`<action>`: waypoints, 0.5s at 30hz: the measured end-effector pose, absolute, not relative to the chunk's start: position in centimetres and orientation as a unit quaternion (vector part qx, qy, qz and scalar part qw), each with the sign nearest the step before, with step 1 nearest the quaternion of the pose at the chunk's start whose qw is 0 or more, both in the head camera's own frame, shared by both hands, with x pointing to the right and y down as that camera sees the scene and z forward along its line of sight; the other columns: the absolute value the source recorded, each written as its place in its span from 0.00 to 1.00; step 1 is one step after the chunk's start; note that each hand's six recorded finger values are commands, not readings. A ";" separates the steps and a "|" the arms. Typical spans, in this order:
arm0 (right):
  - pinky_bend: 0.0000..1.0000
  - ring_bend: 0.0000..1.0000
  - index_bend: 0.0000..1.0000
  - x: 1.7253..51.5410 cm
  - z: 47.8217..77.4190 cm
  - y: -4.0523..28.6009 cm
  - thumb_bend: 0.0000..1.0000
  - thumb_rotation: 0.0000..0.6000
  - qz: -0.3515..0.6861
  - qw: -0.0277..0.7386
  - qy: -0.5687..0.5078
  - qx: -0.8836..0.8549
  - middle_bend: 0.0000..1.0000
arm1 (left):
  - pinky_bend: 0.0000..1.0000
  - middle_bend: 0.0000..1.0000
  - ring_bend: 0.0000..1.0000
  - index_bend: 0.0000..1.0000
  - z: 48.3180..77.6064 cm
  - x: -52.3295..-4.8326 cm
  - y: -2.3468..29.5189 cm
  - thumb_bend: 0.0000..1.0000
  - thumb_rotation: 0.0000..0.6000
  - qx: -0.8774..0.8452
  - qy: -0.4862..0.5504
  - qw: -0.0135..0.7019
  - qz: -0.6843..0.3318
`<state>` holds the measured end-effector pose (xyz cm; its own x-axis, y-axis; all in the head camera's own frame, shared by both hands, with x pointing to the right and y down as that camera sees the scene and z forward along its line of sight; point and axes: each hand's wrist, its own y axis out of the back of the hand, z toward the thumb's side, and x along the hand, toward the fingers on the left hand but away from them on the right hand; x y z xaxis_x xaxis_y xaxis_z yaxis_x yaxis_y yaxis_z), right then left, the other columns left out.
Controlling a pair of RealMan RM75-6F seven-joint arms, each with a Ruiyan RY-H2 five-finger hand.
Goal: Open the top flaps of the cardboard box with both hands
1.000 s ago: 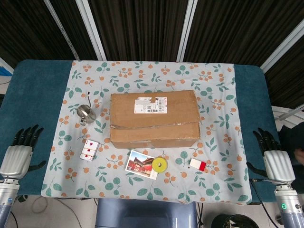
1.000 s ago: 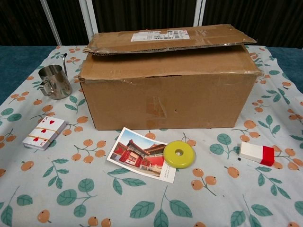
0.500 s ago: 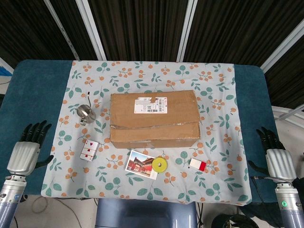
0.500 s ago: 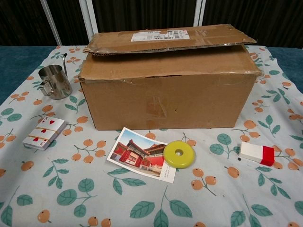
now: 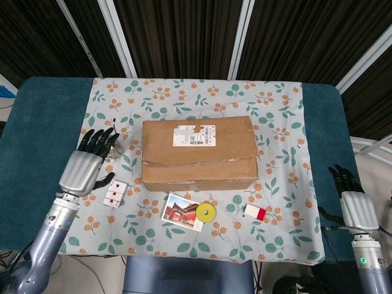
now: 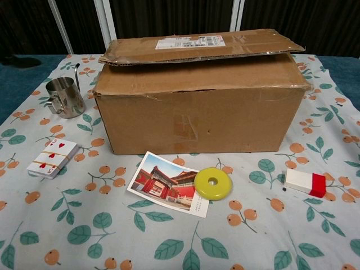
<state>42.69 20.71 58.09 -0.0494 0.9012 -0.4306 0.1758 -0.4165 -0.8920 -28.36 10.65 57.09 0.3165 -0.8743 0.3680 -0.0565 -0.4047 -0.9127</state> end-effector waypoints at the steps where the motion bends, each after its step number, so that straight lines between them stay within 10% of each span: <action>1: 0.23 0.00 0.00 42.8 58.1 20.7 0.28 1.00 0.577 0.312 -0.441 -0.612 0.00 | 0.00 0.00 0.00 0.00 57.4 -27.3 10.3 0.23 1.00 -0.695 0.332 0.427 -0.474; 15: 0.23 0.00 0.00 43.4 58.3 20.5 0.28 1.00 0.582 0.285 -0.460 -0.607 0.00 | 0.00 0.00 0.00 0.00 60.4 -19.0 9.4 0.32 1.00 -0.731 0.292 0.416 -0.456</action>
<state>43.44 20.47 58.28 -0.0998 0.8902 -0.4445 0.2267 -0.4147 -0.8813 -19.03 9.39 60.41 0.4143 -0.8056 0.4235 -0.0463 -0.4834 -0.8742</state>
